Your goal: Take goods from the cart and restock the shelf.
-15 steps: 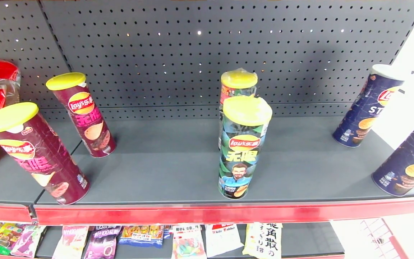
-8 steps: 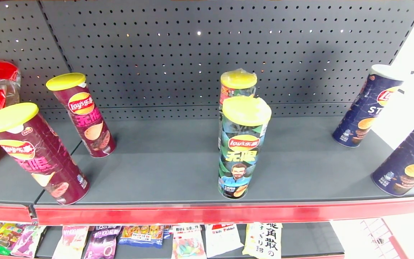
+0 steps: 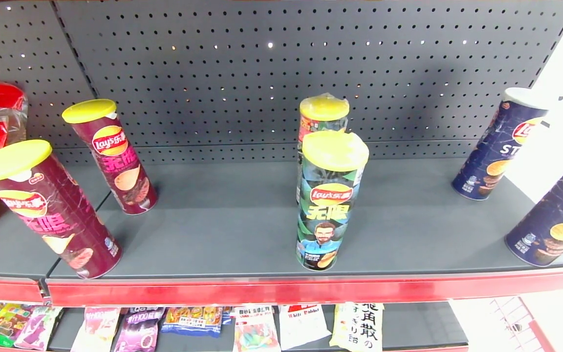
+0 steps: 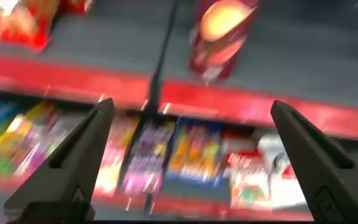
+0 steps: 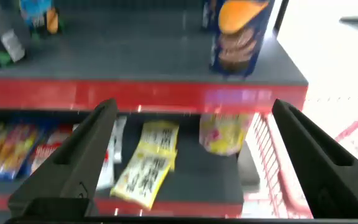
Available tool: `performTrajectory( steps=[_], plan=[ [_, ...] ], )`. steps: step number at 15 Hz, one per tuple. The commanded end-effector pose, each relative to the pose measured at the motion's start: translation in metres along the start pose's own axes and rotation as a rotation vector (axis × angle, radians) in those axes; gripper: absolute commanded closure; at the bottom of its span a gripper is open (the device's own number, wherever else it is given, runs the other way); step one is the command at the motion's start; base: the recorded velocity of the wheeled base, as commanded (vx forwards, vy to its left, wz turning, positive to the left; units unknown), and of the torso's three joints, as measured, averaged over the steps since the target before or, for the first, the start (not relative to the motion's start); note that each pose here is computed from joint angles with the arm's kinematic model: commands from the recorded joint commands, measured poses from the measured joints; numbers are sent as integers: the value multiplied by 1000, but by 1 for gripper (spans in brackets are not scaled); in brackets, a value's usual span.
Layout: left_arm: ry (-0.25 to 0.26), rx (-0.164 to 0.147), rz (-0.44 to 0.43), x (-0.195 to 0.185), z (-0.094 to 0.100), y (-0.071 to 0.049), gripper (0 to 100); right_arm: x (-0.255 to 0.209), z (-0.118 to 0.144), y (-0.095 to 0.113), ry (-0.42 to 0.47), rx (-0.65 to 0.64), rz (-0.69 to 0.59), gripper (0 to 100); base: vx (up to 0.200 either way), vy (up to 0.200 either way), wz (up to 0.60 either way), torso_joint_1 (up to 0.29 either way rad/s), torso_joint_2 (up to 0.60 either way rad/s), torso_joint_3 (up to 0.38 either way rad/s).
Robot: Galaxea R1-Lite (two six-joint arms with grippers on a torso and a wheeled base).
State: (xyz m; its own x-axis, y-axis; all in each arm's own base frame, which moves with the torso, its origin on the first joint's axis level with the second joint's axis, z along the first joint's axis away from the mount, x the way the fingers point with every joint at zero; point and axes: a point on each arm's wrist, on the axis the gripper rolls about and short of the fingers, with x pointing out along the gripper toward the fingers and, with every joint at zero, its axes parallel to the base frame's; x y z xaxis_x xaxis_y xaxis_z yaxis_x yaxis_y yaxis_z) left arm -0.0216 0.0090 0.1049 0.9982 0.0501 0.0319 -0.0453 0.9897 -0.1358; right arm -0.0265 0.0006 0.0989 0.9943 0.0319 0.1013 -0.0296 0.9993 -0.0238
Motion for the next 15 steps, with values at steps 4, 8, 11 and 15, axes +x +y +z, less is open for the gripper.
performTrajectory(
  steps=[4, 8, 11, 15],
  plan=[
    [127, 113, 173, 8, -22, 0, 0, 1, -23, 0, 102, 15, -24, 0, 0, 0, 0, 0, 0, 0],
    [69, 83, 157, 4, -25, -6, 0, 1, -23, 0, 102, 15, -30, 0, 0, 0, 0, 0, 0, 0],
    [82, 125, -92, 3, -26, -7, 0, 1, -23, 0, 102, 21, -28, 0, 0, 0, 0, 0, 0, 0],
    [35, 148, -23, -3, -30, -5, 0, 1, -23, 0, 102, 22, -26, 0, 0, 0, 0, 0, 0, 0]
  ],
)
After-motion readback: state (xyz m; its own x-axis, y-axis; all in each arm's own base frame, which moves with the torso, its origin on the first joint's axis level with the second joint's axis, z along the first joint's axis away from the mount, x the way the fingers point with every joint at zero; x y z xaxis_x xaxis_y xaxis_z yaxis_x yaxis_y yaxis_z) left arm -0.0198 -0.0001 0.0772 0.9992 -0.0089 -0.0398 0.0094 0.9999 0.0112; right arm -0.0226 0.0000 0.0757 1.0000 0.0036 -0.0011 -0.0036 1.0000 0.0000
